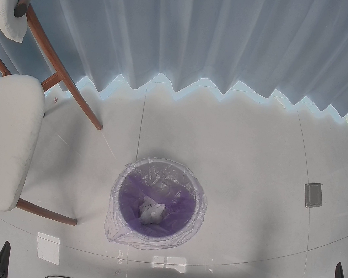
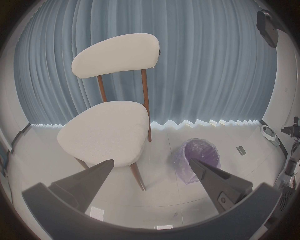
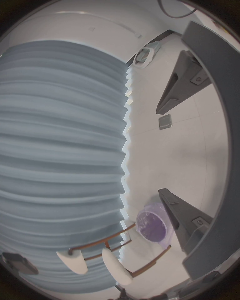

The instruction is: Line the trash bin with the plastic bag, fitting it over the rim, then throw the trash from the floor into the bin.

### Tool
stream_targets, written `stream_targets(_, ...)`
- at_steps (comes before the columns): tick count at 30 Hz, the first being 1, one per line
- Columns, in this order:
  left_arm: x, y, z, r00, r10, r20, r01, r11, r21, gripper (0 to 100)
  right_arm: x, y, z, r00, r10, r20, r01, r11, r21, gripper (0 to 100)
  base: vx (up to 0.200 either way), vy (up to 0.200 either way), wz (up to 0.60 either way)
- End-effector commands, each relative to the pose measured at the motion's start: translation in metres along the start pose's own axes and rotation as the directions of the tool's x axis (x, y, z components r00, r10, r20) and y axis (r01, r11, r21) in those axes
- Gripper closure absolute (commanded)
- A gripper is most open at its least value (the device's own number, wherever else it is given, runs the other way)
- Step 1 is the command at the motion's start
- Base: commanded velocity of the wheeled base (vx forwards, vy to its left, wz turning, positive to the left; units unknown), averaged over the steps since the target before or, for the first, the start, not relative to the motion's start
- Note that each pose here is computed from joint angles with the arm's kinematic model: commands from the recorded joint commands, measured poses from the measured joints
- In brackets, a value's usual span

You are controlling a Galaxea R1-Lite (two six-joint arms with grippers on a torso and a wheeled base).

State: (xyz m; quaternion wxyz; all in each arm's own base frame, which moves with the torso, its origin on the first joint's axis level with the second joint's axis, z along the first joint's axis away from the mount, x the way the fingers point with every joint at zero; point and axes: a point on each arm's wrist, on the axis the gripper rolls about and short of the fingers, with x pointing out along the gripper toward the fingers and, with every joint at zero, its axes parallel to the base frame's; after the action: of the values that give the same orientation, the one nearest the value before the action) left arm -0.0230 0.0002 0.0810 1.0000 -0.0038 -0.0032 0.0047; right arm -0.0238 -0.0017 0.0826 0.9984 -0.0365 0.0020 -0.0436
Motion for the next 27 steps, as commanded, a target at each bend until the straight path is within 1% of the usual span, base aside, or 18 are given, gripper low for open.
stream_targets(1,0.0001,0.0001,-0.0052,1.0,0.004,-0.003,-0.004,1.0,0.0,0,-0.0006,-0.0011,-0.0012,0.999,-0.046,0.02,0.047,0.999,-0.019,0,0.0,0.0,0.0)
stream_targets(2,0.0001,0.0001,-0.0052,1.0,0.004,-0.003,-0.004,1.0,0.0,0,-0.0003,-0.0011,-0.0011,0.998,-0.048,0.026,0.049,0.999,-0.015,0,0.0,0.0,0.0)
stream_targets(4,0.0001,0.0001,-0.0052,1.0,0.004,-0.003,-0.004,1.0,0.0,0,0.0004,-0.0004,-0.001,0.999,-0.019,0.047,0.021,0.999,-0.029,0,0.0,0.0,0.0)
stream_targets(5,0.0001,0.0001,-0.0052,1.0,0.004,-0.003,-0.004,1.0,0.0,0,0.0008,0.0018,-0.0005,0.995,0.079,0.068,-0.074,0.995,-0.071,0,0.0,0.0,0.0)
stream_targets(6,0.0001,0.0001,-0.0052,1.0,0.004,-0.003,-0.004,1.0,0.0,0,0.0007,0.0024,-0.0003,0.992,0.103,0.071,-0.098,0.992,-0.077,0,0.0,0.0,0.0)
stream_targets(7,0.0001,0.0001,-0.0052,1.0,0.004,-0.003,-0.004,1.0,0.0,0,0.0004,0.0042,0.0003,0.979,0.186,0.082,-0.178,0.979,-0.095,0,0.0,0.0,0.0)
stream_targets(9,0.0001,0.0001,-0.0052,1.0,0.004,-0.003,-0.004,1.0,0.0,0,0.0004,0.004,0.0004,0.981,0.176,0.083,-0.168,0.981,-0.092,0,0.0,0.0,0.0)
stream_targets(11,0.0001,0.0001,-0.0052,1.0,0.004,-0.003,-0.004,1.0,0.0,0,0.0005,0.0037,0.0003,0.983,0.164,0.08,-0.16,0.986,-0.046,0,0.0,0.0,0.0)
stream_targets(12,0.0001,0.0001,-0.0052,1.0,0.004,-0.003,-0.004,1.0,0.0,0,0.0005,0.0037,0.0003,0.983,0.164,0.08,-0.16,0.986,-0.046,0,0.0,0.0,0.0)
stream_targets(13,0.0001,0.0001,-0.0052,1.0,0.004,-0.003,-0.004,1.0,0.0,0,0.0007,0.0025,0.0,0.991,0.111,0.075,-0.115,0.992,0.06,0,0.0,0.0,0.0)
stream_targets(15,0.0001,0.0001,-0.0052,1.0,0.004,-0.003,-0.004,1.0,0.0,0,0.0007,0.0022,0.0,0.992,0.099,0.074,-0.104,0.992,0.071,0,0.0,0.0,0.0)
stream_targets(16,0.0001,0.0001,-0.0052,1.0,0.004,-0.003,-0.004,1.0,0.0,0,0.0009,0.001,-0.0091,1.0,0.021,-0.018,-0.019,0.995,0.096,0,0.0,0.0,0.0)
stream_targets(18,0.0001,0.0001,-0.0052,1.0,0.004,-0.003,-0.004,1.0,0.0,0,0.001,0.0009,-0.0066,1.0,0.021,0.005,-0.021,0.996,0.09,0,0.0,0.0,0.0)
stream_targets(27,0.0001,0.0002,-0.005,1.0,0.006,-0.002,-0.006,1.0,-0.005,0,0.001,0.0014,-0.0071,0.999,0.044,0.001,-0.044,0.996,0.071,0,0.0,0.0,0.0)
